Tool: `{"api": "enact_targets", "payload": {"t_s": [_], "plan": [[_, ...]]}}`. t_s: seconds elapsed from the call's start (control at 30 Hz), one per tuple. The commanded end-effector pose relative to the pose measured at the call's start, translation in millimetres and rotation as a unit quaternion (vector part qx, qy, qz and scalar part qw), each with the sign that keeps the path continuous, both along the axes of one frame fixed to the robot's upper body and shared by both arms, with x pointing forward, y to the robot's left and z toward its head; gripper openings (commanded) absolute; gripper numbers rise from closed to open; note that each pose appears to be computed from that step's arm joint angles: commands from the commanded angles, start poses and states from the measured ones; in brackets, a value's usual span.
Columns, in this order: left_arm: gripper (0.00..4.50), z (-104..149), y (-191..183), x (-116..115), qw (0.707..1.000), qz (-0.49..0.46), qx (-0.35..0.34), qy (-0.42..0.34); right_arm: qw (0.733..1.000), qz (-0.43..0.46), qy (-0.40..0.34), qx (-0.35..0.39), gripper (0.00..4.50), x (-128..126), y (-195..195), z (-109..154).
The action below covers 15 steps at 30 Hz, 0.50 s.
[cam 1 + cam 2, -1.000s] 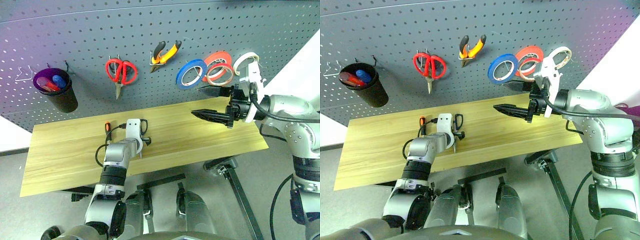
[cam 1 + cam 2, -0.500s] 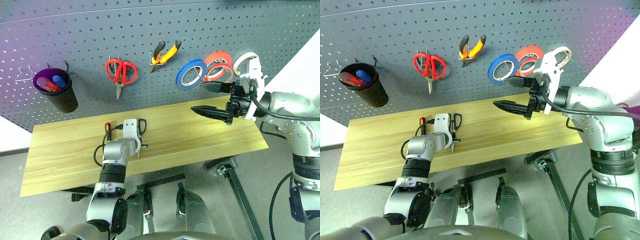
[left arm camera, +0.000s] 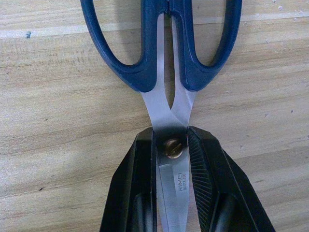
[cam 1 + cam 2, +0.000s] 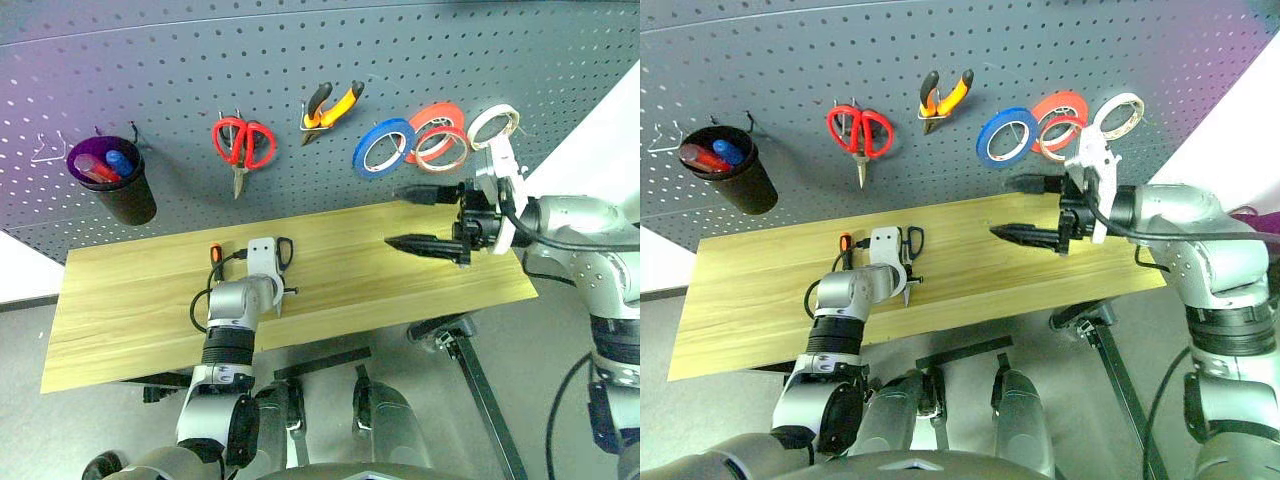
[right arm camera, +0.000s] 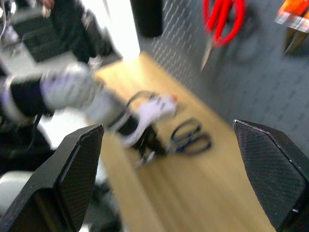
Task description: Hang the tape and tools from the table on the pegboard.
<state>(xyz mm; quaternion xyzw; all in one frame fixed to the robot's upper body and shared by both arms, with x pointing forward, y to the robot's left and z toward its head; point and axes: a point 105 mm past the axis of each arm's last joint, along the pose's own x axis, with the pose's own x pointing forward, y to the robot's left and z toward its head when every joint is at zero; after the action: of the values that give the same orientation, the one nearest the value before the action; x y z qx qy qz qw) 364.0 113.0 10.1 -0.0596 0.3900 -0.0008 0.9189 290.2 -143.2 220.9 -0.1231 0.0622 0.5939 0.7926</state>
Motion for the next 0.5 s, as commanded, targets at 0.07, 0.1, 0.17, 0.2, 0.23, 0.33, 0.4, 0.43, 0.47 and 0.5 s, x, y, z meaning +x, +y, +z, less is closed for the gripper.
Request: {"api": "enact_targets", "payload": {"t_s": [0.07,0.1,0.17,0.2,0.23,0.33,0.4,0.43,0.47,0.5], "plan": [[0.6,-14.2,2.3,-9.6,0.999,0.003,0.016,0.038,0.997,0.023,-0.021,-0.067,4.5,-7.3,-14.6,-1.0],[0.6,-14.1,2.0,-9.7,0.999,0.002,0.017,0.038,0.997,0.021,-0.012,-0.078,4.5,-7.2,-19.6,-3.8],[0.6,-13.5,1.3,-11.3,0.999,-0.004,0.018,0.044,0.995,0.021,-0.007,-0.094,4.5,-7.2,-27.2,-6.0],[0.6,-13.9,0.7,-12.8,0.999,-0.004,0.014,0.051,0.995,0.02,-0.007,-0.098,4.5,-6.3,-29.8,-5.7],[0.6,-14.4,0.1,-13.9,0.998,-0.004,0.01,0.056,0.995,0.019,-0.009,-0.099,4.5,-5.7,-31.2,-5.2],[0.6,-11.7,-1.4,-15.0,0.998,-0.02,0.015,0.054,0.995,0.019,-0.001,-0.102,4.5,-5.0,-35.3,-5.1],[0.6,-7.4,-1.2,-13.6,0.999,-0.027,0.023,0.04,0.994,0.019,-0.001,-0.105,4.5,-4.2,-36.9,-5.7],[0.6,-3.2,-3.2,-13.2,0.998,-0.039,0.023,0.032,0.994,0.02,-0.001,-0.108,4.5,-4.0,-37.3,-6.4],[0.6,-0.5,-4.8,-13.2,0.998,-0.048,0.022,0.027,0.994,0.02,0.0,-0.109,4.5,-3.9,-37.7,-6.9],[0.6,5.6,-7.9,-12.0,0.997,-0.07,0.025,0.006,0.994,0.02,-0.001,-0.111,4.5,-3.1,-39.1,-7.4]]}}
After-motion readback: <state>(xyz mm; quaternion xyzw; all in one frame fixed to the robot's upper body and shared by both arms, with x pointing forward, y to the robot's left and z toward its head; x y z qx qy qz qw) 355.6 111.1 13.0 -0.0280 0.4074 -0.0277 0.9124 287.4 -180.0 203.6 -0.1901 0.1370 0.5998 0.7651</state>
